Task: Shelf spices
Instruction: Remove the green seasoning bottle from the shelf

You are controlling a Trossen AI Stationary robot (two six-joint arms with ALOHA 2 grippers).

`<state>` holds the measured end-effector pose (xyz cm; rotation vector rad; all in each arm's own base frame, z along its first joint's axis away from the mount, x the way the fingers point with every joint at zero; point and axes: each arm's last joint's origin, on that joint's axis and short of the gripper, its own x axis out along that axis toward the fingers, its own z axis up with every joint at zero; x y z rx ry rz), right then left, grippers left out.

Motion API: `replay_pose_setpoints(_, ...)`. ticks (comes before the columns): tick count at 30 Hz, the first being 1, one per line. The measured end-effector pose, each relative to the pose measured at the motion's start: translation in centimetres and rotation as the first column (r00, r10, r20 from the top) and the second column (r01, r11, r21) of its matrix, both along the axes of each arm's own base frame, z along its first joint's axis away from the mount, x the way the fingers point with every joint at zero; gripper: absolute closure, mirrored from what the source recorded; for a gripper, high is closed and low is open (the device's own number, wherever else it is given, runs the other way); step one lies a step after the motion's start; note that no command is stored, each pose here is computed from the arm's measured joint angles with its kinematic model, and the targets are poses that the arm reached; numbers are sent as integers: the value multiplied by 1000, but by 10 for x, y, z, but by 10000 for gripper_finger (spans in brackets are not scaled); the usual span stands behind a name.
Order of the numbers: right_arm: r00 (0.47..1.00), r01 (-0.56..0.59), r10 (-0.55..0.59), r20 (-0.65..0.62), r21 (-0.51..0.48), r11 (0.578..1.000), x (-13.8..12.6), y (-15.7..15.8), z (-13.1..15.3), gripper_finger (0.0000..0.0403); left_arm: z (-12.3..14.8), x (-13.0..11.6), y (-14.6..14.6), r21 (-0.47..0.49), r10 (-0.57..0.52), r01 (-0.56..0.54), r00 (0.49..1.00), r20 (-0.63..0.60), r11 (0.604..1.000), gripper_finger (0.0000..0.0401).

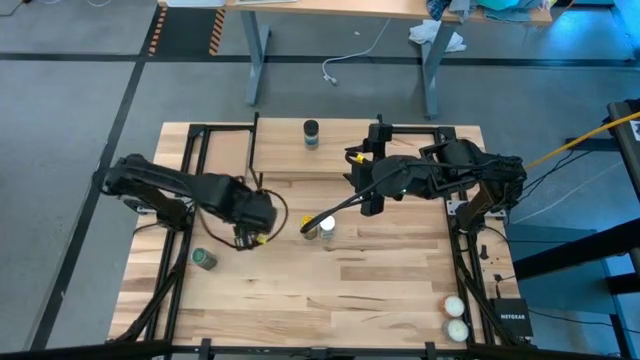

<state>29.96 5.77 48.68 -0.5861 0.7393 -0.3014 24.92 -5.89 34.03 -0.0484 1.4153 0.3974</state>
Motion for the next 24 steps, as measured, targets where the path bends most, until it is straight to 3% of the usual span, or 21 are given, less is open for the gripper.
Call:
replay_pose_setpoints(4,1000,1,-1,4,2,1000,0,0,0,139,13,-17,3,28,57,-60,994,89,998,357)
replay_pose_setpoints(6,1000,1,-1,13,5,1000,1,0,1,139,16,-24,2,37,83,-88,989,120,995,387)
replay_pose_setpoints(17,1000,11,-11,21,18,1000,1,0,1,139,19,-49,-48,-54,189,-181,956,226,982,400)
replay_pose_setpoints(21,1000,11,-11,21,18,1000,1,0,1,139,-4,-64,-70,-64,269,-262,944,191,963,401)
replay_pose_setpoints(24,1000,8,-9,20,15,1000,1,0,1,139,-25,-73,-79,-64,275,-270,956,96,961,401)
